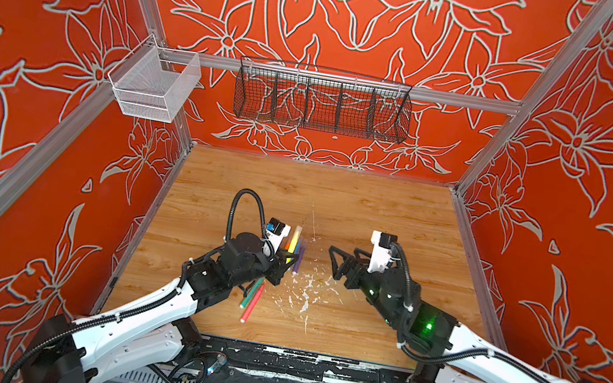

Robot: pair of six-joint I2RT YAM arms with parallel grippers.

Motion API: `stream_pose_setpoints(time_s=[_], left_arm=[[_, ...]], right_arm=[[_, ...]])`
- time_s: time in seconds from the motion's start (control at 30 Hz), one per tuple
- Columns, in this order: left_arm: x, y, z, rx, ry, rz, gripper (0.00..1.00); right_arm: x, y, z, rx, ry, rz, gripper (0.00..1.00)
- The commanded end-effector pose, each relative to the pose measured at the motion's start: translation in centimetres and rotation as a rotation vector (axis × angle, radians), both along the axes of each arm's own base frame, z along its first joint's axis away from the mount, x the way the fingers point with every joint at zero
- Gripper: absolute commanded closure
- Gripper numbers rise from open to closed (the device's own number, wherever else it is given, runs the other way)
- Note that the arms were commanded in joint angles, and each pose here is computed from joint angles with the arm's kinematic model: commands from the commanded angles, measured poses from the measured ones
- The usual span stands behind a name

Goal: Insert the pens into the pen caps
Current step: 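Lower the capped highlighter beside the orange marker and release with the left gripper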

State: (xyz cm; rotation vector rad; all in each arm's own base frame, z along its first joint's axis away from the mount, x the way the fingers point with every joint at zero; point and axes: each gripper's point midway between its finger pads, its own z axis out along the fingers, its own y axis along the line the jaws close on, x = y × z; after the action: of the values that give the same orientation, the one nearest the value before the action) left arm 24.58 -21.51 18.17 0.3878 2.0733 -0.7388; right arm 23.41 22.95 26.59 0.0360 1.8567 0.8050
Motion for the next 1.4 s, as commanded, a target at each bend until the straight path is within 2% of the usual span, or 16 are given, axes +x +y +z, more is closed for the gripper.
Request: stream_pose_setpoints(time_s=[0.0,0.1,0.4,0.6,0.8,1.07,1.23,1.37], left_arm=[[0.9,1.7,-1.7,0.056,0.039,0.121,1.00],[2.2,2.9,-2.8,0.120,0.064,0.197,1.00],[7.2,4.3,-8.5,0.279,0.300,0.319,1.00],[8.5,5.7,-10.0,0.336,0.323,0.411,1.00],[8.8,6.2,-11.5,0.380,0.373,0.429,1.00],[9.2,6.3,-14.0,0.434,0.428,0.433,1.00],[9.3,5.4,-14.4,0.417,0.449,0.394,0.91],[9.3,5.4,-14.3,0.420,0.453,0.393,0.76]], right_arm=[[0.6,-4.4,-1.7,-0.150,0.003,-0.140,0.03],[1.2,-7.3,-2.5,-0.197,0.004,-0.231,0.03],[3.7,-14.3,-7.0,-0.355,0.115,-0.458,0.03],[5.4,-18.9,-10.3,-0.409,0.206,-0.593,0.02],[5.9,-22.4,-12.6,-0.476,0.248,-0.724,0.04],[6.0,-22.4,-13.2,-0.448,0.250,-0.714,0.03],[5.8,-22.2,-13.4,-0.442,0.253,-0.696,0.04],[5.7,-22.2,-13.5,-0.436,0.250,-0.696,0.04]])
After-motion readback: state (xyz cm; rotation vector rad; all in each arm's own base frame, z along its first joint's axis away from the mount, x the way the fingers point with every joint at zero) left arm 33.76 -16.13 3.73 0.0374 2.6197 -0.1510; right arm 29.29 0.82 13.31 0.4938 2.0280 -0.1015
